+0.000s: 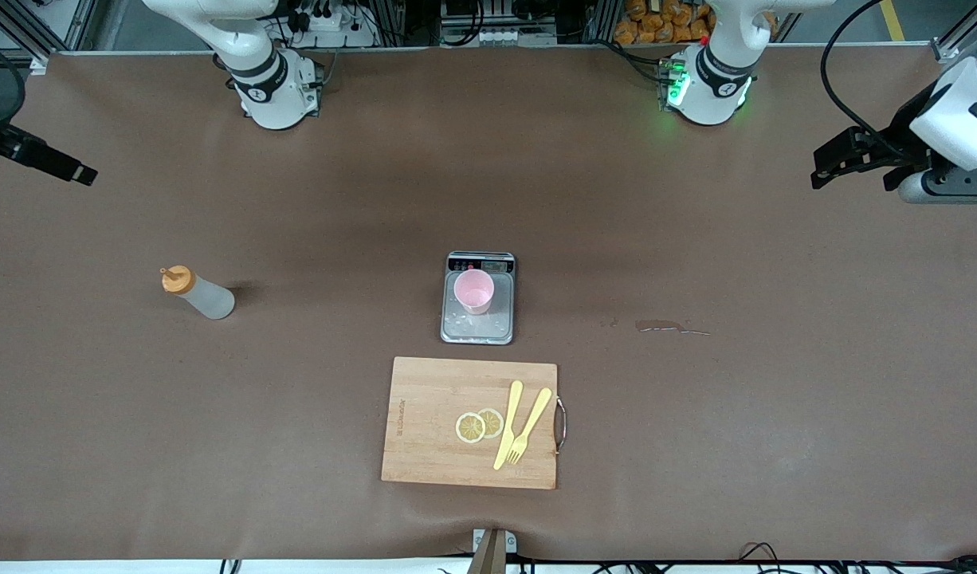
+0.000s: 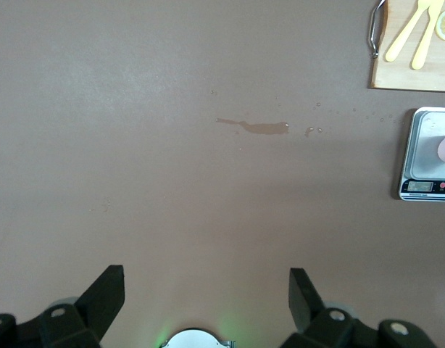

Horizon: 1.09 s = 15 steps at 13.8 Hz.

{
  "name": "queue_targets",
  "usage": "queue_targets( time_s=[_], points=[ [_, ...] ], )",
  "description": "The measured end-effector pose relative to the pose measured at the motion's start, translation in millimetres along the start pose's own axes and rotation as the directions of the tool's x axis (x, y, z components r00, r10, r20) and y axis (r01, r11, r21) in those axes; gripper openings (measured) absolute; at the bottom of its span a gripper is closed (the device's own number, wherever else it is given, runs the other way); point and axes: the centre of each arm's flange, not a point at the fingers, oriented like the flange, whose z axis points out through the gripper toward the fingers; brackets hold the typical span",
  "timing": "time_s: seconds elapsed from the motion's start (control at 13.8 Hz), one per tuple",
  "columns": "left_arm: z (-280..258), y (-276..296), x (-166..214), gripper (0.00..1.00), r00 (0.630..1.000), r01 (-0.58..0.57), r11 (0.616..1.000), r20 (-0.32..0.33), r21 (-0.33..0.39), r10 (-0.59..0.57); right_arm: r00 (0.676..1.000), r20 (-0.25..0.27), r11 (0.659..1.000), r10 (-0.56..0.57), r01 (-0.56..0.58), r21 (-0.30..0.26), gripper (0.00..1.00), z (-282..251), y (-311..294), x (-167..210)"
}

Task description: Add sauce to pink cup with both arms

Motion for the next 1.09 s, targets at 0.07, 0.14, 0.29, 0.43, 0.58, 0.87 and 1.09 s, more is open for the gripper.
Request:
queue_targets(
  time_s=[0.07,0.14,0.29,0.43,0.58,0.87,1.09],
  points=[
    [-1.0,-1.3,0.1,1.0,1.0,0.002,1.0,-0.002,0.0,-0.002,1.0,-0.016,1.0,-0.006,0.006,0.006,1.0,-1.2,-3.8,0.3],
    [-2.0,-3.0,0.2,1.0,1.0,0.005,1.0,-0.004,-0.001,-0.005,0.999,-0.035,1.0,-0.008,0.008,0.015,1.0,-2.9,-5.5,2.1],
    [-0.9,-6.2,1.5,1.0,1.0,0.008,1.0,-0.004,0.016,-0.008,0.998,-0.062,0.999,-0.015,0.017,0.027,1.0,-4.9,-7.2,5.2],
    [4.1,-5.4,4.9,1.0,1.0,0.003,0.999,0.003,0.036,-0.003,0.994,-0.083,0.997,-0.072,0.075,0.032,1.0,-6.4,-8.6,7.3],
    [8.0,-2.6,7.1,1.0,1.0,-0.002,0.999,0.01,0.039,0.002,0.99,-0.092,0.993,-0.111,0.114,0.031,1.0,-6.6,-8.1,8.9],
    [8.9,-3.3,8.0,1.0,1.0,-0.016,0.999,0.012,0.039,0.016,0.988,-0.091,0.991,-0.124,0.128,0.03,1.0,-4.9,-8.2,9.8],
    [6.6,-5.0,8.0,1.0,0.999,-0.034,0.999,0.008,0.038,0.033,0.988,-0.091,0.991,-0.125,0.129,0.029,1.0,-4.1,-8.2,10.1]
  ],
)
